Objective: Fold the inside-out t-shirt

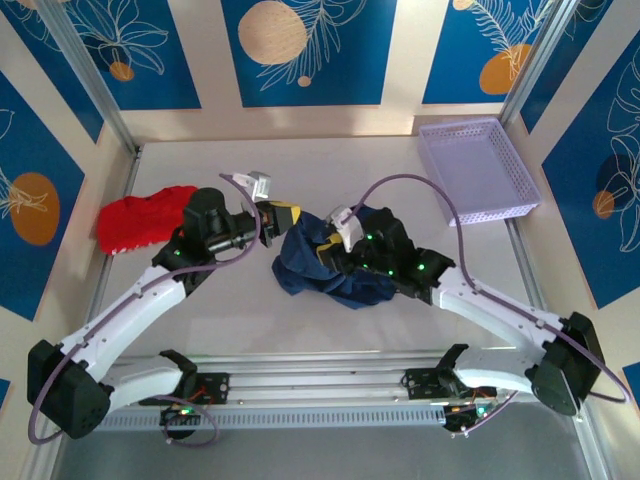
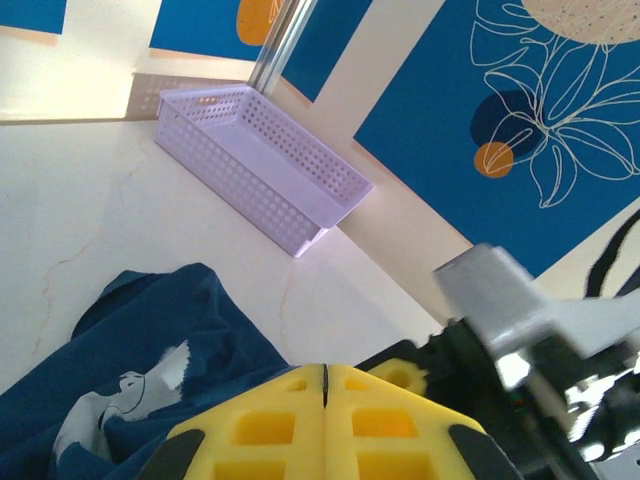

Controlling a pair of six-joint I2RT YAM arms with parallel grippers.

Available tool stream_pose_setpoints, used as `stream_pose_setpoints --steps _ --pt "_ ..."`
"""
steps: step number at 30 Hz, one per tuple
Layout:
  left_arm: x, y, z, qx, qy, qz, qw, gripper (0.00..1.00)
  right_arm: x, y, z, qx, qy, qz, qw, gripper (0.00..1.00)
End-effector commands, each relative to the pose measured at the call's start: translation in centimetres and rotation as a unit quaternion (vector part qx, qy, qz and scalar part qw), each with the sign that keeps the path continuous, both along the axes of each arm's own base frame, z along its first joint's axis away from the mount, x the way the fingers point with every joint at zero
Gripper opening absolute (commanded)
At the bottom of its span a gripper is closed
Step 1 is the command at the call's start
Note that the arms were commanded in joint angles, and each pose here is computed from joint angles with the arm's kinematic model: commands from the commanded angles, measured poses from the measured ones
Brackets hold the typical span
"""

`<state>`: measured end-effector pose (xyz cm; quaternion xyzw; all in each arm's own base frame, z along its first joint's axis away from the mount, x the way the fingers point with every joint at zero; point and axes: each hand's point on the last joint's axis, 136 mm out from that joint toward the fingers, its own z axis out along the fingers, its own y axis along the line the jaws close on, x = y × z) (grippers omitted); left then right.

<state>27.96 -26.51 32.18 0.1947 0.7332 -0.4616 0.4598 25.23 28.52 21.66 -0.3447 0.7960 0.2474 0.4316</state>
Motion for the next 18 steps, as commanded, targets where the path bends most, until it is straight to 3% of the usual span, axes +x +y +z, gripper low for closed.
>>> stream_pose_setpoints --steps 1,14,18 --pt "0.0 -0.1 1.9 -0.009 -0.022 -0.009 1.000 0.00 2.3 0.2 1.2 -0.032 -0.057 -0.033 0.997 0.36" --pt "-0.1 -0.2 1.4 -0.004 -0.021 -0.013 1.000 0.00 5.7 1.0 1.6 -0.039 -0.072 -0.086 0.993 0.40" --pt "0.2 0.2 1.0 0.005 -0.018 0.001 1.000 0.00 5.9 0.8 1.9 -0.034 -0.066 -0.086 0.994 0.12"
